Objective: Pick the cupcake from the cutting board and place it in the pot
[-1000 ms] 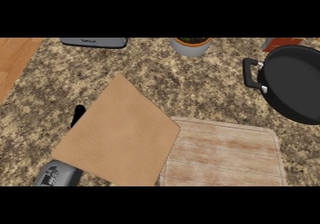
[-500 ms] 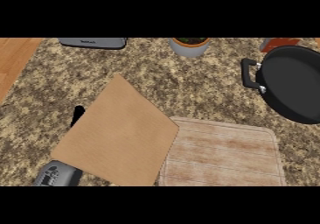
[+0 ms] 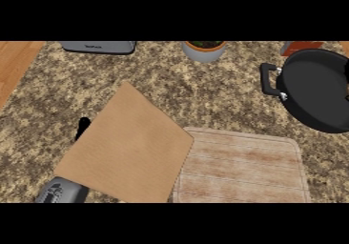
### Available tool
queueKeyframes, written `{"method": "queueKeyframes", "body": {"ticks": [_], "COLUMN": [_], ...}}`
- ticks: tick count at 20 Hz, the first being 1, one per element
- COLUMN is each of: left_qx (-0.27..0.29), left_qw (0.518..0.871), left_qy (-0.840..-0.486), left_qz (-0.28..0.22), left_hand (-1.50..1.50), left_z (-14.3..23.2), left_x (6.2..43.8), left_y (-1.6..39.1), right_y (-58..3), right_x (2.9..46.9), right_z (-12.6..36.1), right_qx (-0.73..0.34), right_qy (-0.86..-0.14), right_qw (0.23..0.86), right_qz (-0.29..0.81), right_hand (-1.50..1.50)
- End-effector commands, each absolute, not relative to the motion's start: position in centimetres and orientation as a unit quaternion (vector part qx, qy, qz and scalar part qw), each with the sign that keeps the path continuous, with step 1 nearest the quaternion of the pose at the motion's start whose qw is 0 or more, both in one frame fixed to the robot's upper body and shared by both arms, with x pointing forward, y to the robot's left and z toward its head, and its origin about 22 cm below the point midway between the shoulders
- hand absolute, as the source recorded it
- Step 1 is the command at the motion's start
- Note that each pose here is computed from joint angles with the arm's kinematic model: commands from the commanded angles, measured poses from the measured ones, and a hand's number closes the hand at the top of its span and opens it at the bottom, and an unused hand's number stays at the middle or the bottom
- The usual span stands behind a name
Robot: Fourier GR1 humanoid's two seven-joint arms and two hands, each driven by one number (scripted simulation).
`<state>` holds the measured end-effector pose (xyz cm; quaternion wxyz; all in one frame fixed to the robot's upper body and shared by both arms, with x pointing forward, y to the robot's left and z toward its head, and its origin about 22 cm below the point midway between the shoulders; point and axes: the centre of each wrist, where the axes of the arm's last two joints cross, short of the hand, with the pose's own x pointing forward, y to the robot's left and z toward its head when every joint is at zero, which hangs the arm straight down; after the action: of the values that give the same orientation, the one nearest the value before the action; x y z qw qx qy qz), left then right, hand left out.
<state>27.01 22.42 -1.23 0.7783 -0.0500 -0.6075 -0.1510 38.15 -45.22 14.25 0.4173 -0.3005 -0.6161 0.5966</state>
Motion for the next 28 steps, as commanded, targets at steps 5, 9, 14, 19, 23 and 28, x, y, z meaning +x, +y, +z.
{"method": "queueKeyframes", "body": {"ticks": [5, 9, 14, 19, 23, 28], "left_qx": [-0.044, -0.043, -0.04, -0.044, -0.041, -0.036], "left_qw": [0.783, 0.78, 0.784, 0.782, 0.784, 0.781], "left_qy": [-0.601, -0.604, -0.602, -0.604, -0.601, -0.605], "left_qz": [-0.154, -0.155, -0.148, -0.147, -0.15, -0.149], "left_hand": [0.0, 0.0, 0.0, 0.0, 0.0, 0.0], "left_z": [-1.1, -2.5, -0.9, -1.1, -2.0, -1.7], "left_x": [27.7, 26.6, 26.7, 27.2, 25.6, 27.2], "left_y": [22.6, 21.2, 22.6, 23.4, 23.6, 22.6], "right_y": [-41.1, -39.7, -39.1, -40.2, -41.7, -46.2], "right_x": [40.2, 40.2, 41.2, 42.0, 41.9, 39.5], "right_z": [9.5, 7.0, 8.6, 11.6, 13.8, 15.5], "right_qx": [-0.309, -0.274, -0.147, -0.079, -0.084, -0.089], "right_qy": [-0.444, -0.45, -0.647, -0.736, -0.751, -0.784], "right_qw": [0.506, 0.509, 0.534, 0.565, 0.605, 0.593], "right_qz": [0.672, 0.681, 0.525, 0.365, 0.252, 0.161], "right_hand": [-1.5, -1.5, -1.5, -1.5, -1.5, -1.5]}}
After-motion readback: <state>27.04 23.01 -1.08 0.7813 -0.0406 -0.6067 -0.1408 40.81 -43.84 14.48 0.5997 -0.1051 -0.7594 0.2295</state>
